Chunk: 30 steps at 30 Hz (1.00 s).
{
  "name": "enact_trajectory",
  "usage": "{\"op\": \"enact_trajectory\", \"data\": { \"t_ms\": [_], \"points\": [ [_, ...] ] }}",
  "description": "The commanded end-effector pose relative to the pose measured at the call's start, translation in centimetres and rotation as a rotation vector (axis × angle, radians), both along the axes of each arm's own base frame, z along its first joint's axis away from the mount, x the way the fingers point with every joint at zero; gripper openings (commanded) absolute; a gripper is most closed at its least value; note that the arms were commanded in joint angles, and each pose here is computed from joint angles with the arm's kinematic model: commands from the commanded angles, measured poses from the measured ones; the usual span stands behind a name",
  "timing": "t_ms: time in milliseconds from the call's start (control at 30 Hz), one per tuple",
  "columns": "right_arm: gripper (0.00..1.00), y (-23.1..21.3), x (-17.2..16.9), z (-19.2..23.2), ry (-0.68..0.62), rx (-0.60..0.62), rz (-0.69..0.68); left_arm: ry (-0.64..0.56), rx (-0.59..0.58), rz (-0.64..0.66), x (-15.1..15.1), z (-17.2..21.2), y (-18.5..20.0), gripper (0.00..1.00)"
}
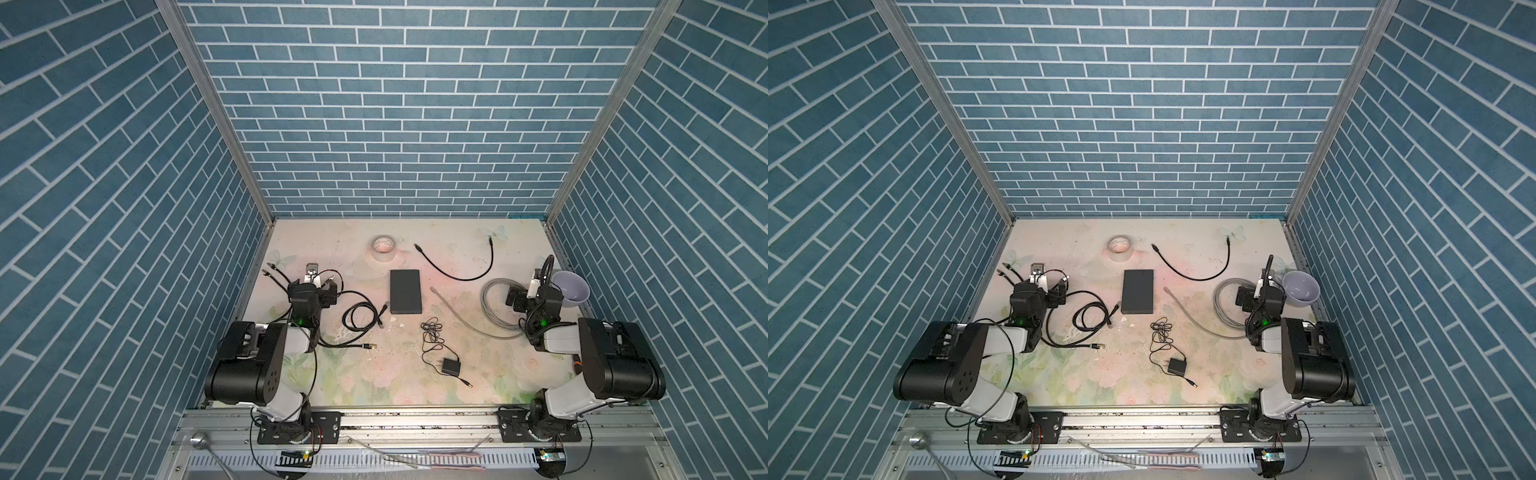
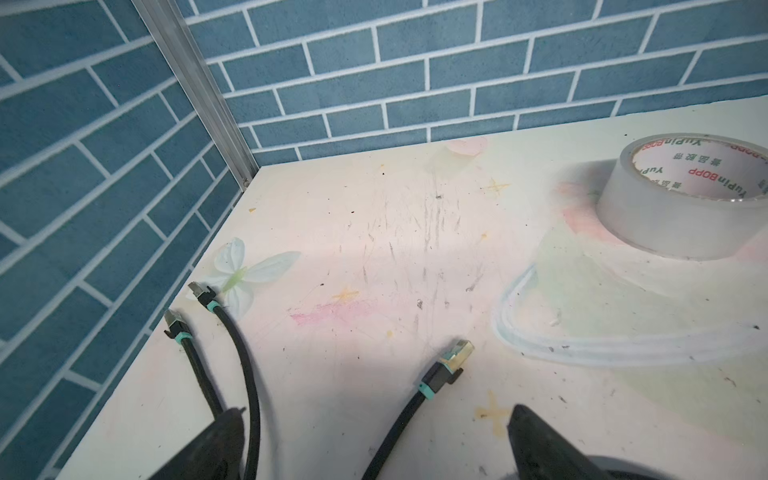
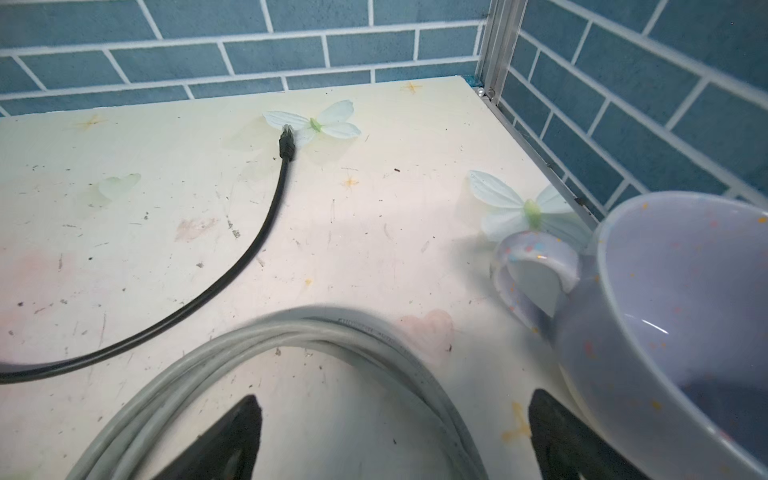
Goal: Insert the plug into the switch port
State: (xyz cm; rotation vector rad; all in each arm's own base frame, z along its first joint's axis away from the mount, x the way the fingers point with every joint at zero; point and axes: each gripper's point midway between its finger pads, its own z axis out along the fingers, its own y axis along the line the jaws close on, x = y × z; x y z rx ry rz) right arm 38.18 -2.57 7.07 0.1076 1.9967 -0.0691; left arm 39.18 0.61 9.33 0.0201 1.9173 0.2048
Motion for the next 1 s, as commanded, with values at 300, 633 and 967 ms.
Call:
{"op": "enact_trajectory", "data": {
  "t_ms": [300, 633, 967],
  "points": [
    [0.99, 0.1, 1.3, 1.8, -0.053, -0.020, 0.018, -0.008, -0.003, 0.001, 0.1, 0.2, 0.0, 1.00],
    [0.99, 0.1, 1.3, 1.8, -0.051, -0.019, 0.020, 0.005, -0.030, -0.023, 0.3, 0.1, 0.0, 1.00],
    [0.91, 0.1, 1.7, 2.4, -0.022, -0.020, 0.022, 0.036, -0.039, -0.023, 0.8, 1.3, 0.3, 1.00]
  ]
}}
